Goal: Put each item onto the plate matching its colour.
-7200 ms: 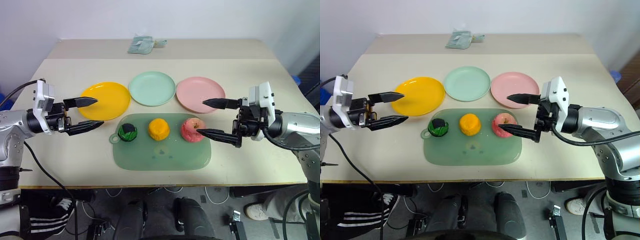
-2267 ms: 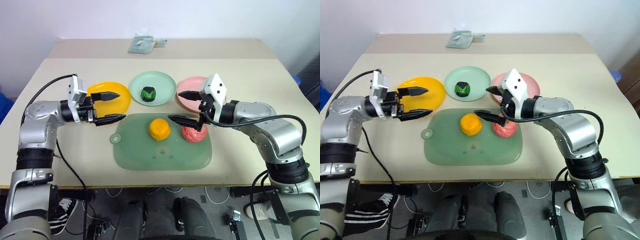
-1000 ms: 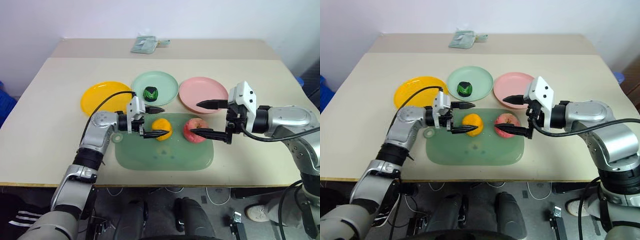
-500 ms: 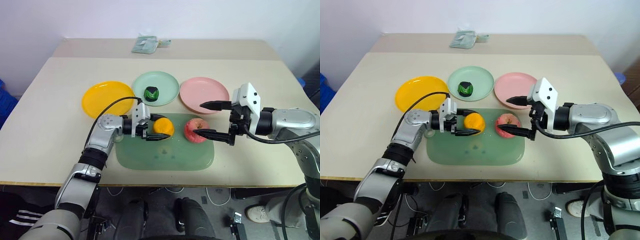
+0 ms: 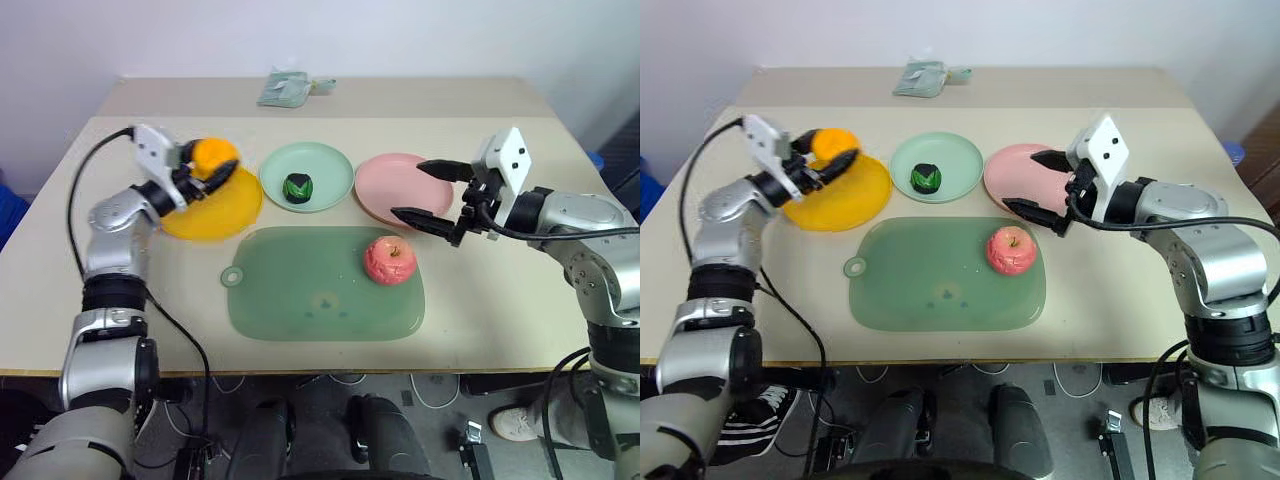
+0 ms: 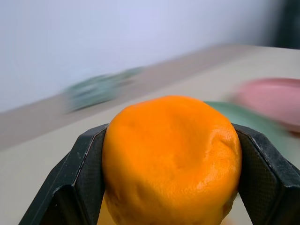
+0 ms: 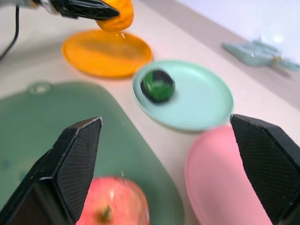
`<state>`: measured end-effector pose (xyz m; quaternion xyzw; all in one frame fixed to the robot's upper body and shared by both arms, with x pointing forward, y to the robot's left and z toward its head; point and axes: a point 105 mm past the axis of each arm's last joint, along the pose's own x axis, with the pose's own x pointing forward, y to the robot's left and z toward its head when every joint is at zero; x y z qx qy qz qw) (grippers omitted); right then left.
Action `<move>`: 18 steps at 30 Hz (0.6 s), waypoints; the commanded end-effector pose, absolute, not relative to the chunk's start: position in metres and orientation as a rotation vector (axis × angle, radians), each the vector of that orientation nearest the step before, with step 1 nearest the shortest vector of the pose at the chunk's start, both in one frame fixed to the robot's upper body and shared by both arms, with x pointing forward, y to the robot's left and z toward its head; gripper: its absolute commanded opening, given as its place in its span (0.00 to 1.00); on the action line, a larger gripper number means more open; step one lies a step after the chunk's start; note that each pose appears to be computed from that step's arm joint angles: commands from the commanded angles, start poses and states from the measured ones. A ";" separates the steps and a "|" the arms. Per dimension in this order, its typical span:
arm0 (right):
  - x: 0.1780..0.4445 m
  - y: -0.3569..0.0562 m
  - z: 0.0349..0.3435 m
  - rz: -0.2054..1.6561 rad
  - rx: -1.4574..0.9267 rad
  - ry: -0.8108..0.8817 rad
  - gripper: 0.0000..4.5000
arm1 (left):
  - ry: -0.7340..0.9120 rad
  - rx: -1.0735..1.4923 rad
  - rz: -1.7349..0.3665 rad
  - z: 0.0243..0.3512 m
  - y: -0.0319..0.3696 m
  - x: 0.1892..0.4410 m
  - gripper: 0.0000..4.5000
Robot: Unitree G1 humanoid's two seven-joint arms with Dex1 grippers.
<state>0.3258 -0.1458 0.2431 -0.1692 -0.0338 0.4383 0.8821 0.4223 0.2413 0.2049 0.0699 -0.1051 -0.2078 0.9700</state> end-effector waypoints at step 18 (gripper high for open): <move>0.324 -0.128 0.249 0.942 -0.384 -0.107 1.00 | -0.185 0.139 -0.280 0.193 0.260 0.433 0.99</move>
